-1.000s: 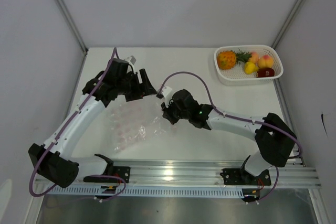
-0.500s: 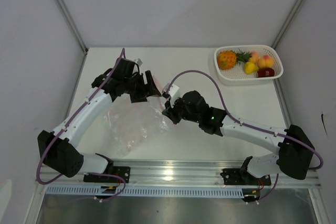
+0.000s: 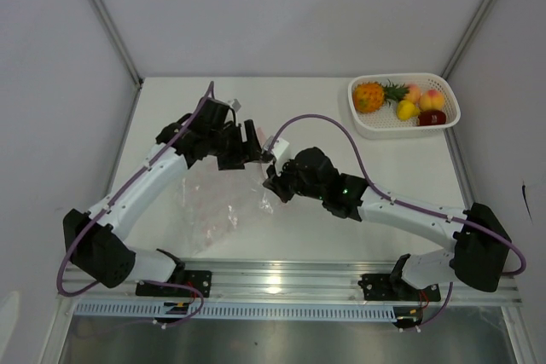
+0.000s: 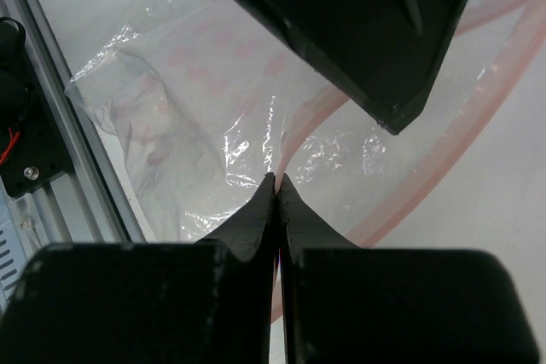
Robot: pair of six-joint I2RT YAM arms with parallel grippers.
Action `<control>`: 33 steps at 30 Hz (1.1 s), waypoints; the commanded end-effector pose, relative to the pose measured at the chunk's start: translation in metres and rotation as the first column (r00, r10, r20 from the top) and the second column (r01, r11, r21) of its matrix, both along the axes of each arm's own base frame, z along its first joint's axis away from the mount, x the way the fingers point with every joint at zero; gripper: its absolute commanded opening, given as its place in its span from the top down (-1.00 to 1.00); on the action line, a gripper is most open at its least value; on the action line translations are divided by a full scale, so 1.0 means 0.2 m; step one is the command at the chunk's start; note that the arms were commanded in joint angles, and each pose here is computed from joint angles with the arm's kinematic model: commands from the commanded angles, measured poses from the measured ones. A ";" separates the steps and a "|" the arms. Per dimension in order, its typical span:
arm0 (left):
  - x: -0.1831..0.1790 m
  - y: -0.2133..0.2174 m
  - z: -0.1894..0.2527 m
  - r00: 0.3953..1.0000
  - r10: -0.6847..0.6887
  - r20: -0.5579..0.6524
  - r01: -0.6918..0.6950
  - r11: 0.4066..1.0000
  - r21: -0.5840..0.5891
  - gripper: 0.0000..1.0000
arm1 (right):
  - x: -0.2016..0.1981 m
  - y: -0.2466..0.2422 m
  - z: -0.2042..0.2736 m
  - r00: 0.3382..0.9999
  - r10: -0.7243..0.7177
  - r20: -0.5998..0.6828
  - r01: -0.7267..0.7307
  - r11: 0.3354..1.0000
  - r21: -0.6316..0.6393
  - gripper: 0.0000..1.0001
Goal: Place the food in the zip-top bag and seal the zipper
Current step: Pick up the zipper food storage bag at the center of the board.
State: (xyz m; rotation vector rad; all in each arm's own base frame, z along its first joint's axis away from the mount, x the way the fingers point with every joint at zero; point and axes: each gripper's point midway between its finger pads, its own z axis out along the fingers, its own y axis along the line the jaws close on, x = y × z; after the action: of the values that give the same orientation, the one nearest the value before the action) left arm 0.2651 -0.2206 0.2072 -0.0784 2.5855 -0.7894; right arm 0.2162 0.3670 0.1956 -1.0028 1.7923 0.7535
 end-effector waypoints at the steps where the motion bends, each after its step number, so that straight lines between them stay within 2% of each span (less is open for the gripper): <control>1: 0.02 -0.01 0.01 1.000 -0.014 0.027 0.013 1.000 0.024 -0.54 | 0.02 0.04 0.12 0.999 0.007 0.052 -0.007 1.000 0.011 1.00; 7: 0.03 0.00 -0.07 1.000 -0.007 0.016 0.006 0.997 0.078 -0.44 | 0.00 0.05 0.17 0.998 0.003 0.069 -0.005 1.000 0.029 1.00; 10: 0.04 0.00 -0.09 1.000 -0.009 0.014 0.008 0.996 0.087 -0.16 | -0.03 0.05 0.19 0.997 0.007 0.075 -0.009 1.000 0.030 1.00; 13: 0.05 -0.02 -0.09 1.000 -0.023 0.018 0.022 0.997 0.072 0.31 | -0.03 0.04 0.19 0.997 -0.009 0.071 0.007 1.000 0.025 1.00; 14: 0.05 -0.02 -0.08 0.999 -0.027 0.023 0.026 0.997 0.066 0.61 | -0.03 0.04 0.18 0.998 -0.013 0.067 0.011 1.000 0.024 1.00; 16: 0.05 -0.04 -0.08 0.999 -0.037 0.020 0.036 0.998 0.057 0.93 | -0.02 0.03 0.17 0.998 -0.040 0.047 0.039 0.999 0.012 0.73; 17: 0.04 -0.04 -0.08 0.999 -0.043 0.020 0.042 0.998 0.053 0.99 | 0.00 0.02 0.16 0.997 -0.072 0.038 0.072 0.997 0.003 0.62; 20: 0.03 -0.06 -0.07 0.997 -0.067 0.031 0.066 0.998 0.024 0.99 | 0.03 -0.02 0.15 0.989 -0.143 -0.042 0.144 0.989 0.025 0.33; 21: 0.02 -0.06 -0.08 0.997 -0.073 0.031 0.072 0.997 0.016 0.99 | 0.03 -0.04 0.15 0.986 -0.156 -0.062 0.158 0.987 0.036 0.16; 23: 0.00 -0.08 -0.05 0.994 -0.092 0.062 0.094 0.995 -0.018 0.99 | 0.04 -0.07 0.16 0.978 -0.181 -0.106 0.187 0.981 0.049 0.04; 26: -0.02 -0.08 -0.03 0.988 -0.112 0.102 0.117 0.992 -0.043 0.99 | 0.08 -0.16 0.21 0.957 -0.255 -0.141 0.267 0.961 0.074 -0.43; 27: -0.03 -0.08 -0.02 0.986 -0.120 0.112 0.126 0.991 -0.047 0.99 | 0.10 -0.20 0.24 0.947 -0.285 -0.148 0.299 0.951 0.082 -0.71; 28: -0.03 -0.09 0.00 0.984 -0.125 0.130 0.133 0.989 -0.057 0.99 | 0.12 -0.24 0.26 0.930 -0.326 -0.171 0.345 0.934 0.095 -0.75; 29: -0.05 -0.09 0.00 0.980 -0.139 0.139 0.149 0.986 -0.069 0.99 | 0.15 -0.28 0.29 0.916 -0.356 -0.185 0.379 0.919 0.107 -0.98; 30: -0.06 -0.09 0.01 0.977 -0.149 0.150 0.162 0.984 -0.076 0.99 | 0.21 -0.36 0.31 0.892 -0.403 -0.204 0.431 0.895 0.114 -0.99; 33: -0.09 -0.11 0.07 0.967 -0.174 0.184 0.197 0.974 -0.112 0.99 | 0.27 -0.45 0.32 0.867 -0.405 -0.291 0.452 0.885 0.114 -0.99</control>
State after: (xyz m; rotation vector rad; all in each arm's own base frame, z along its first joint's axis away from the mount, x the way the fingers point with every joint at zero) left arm 0.2512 -0.2315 0.1917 0.0765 2.5286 -0.8766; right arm 0.2575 0.2962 0.2312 -0.5097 2.0220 0.7004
